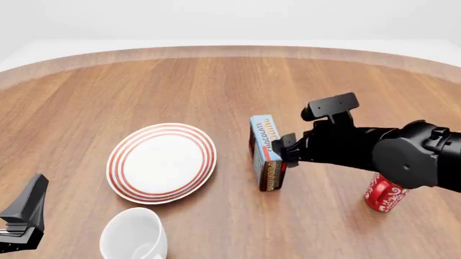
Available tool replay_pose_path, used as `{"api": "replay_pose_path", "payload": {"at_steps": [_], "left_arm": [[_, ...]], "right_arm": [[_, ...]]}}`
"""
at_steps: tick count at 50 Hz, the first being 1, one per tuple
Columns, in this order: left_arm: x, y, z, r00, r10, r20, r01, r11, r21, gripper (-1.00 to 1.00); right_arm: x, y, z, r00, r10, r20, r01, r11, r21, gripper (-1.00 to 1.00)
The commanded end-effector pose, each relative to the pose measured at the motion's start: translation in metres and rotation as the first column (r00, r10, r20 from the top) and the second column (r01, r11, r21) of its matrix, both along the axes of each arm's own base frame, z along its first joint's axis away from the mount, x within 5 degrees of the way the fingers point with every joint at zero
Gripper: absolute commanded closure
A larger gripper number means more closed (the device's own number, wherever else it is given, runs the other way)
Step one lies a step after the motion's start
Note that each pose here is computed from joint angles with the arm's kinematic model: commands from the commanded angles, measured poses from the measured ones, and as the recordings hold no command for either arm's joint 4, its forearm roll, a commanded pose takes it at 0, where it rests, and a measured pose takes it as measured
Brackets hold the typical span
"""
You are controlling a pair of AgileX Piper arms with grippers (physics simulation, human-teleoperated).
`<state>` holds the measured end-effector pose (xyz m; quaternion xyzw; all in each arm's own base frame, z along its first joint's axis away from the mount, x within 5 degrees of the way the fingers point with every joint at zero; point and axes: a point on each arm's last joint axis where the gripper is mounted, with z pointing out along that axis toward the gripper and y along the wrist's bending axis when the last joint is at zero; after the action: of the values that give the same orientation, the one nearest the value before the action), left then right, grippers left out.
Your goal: Pick up the white mug and put it on the plate, and put the chocolate pudding to the right of the plate.
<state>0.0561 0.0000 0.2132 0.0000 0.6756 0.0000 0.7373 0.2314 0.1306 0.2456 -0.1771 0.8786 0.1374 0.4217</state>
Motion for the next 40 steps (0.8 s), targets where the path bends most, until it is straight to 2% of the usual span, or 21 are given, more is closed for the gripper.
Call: {"api": "replay_pose_path", "payload": {"at_steps": [1, 9, 11, 26, 34, 39, 40], "left_arm": [[0.000, 0.000, 0.000, 1.000, 0.000, 0.000, 0.000, 1.000, 0.000, -1.00], [0.000, 0.000, 0.000, 1.000, 0.000, 0.000, 0.000, 1.000, 0.000, -1.00], [0.000, 0.000, 0.000, 1.000, 0.000, 0.000, 0.000, 1.000, 0.000, -1.00], [0.000, 0.000, 0.000, 1.000, 0.000, 0.000, 0.000, 1.000, 0.000, -1.00], [0.000, 0.000, 0.000, 1.000, 0.000, 0.000, 0.000, 1.000, 0.000, -1.00], [0.000, 0.000, 0.000, 1.000, 0.000, 0.000, 0.000, 1.000, 0.000, -1.00], [0.000, 0.000, 0.000, 1.000, 0.000, 0.000, 0.000, 1.000, 0.000, -1.00]], "right_arm": [[-0.022, -0.007, -0.011, 0.996, 0.053, 0.074, -0.052, 0.998, -0.017, -1.00], [-0.031, -0.009, -0.021, 0.993, 0.073, 0.097, -0.072, 0.997, -0.014, -1.00], [-0.033, -0.011, -0.023, 0.988, 0.096, 0.119, -0.092, 0.995, -0.040, -1.00], [-0.048, -0.014, -0.040, 0.973, 0.151, 0.172, -0.140, 0.988, -0.069, -1.00], [-0.063, -0.013, -0.053, 0.948, 0.232, 0.219, -0.211, 0.971, -0.114, -1.00], [-0.067, -0.012, -0.058, 0.944, 0.246, 0.222, -0.226, 0.968, -0.112, -1.00], [-0.070, -0.011, -0.059, 0.938, 0.262, 0.228, -0.240, 0.963, -0.119, -1.00]]}}
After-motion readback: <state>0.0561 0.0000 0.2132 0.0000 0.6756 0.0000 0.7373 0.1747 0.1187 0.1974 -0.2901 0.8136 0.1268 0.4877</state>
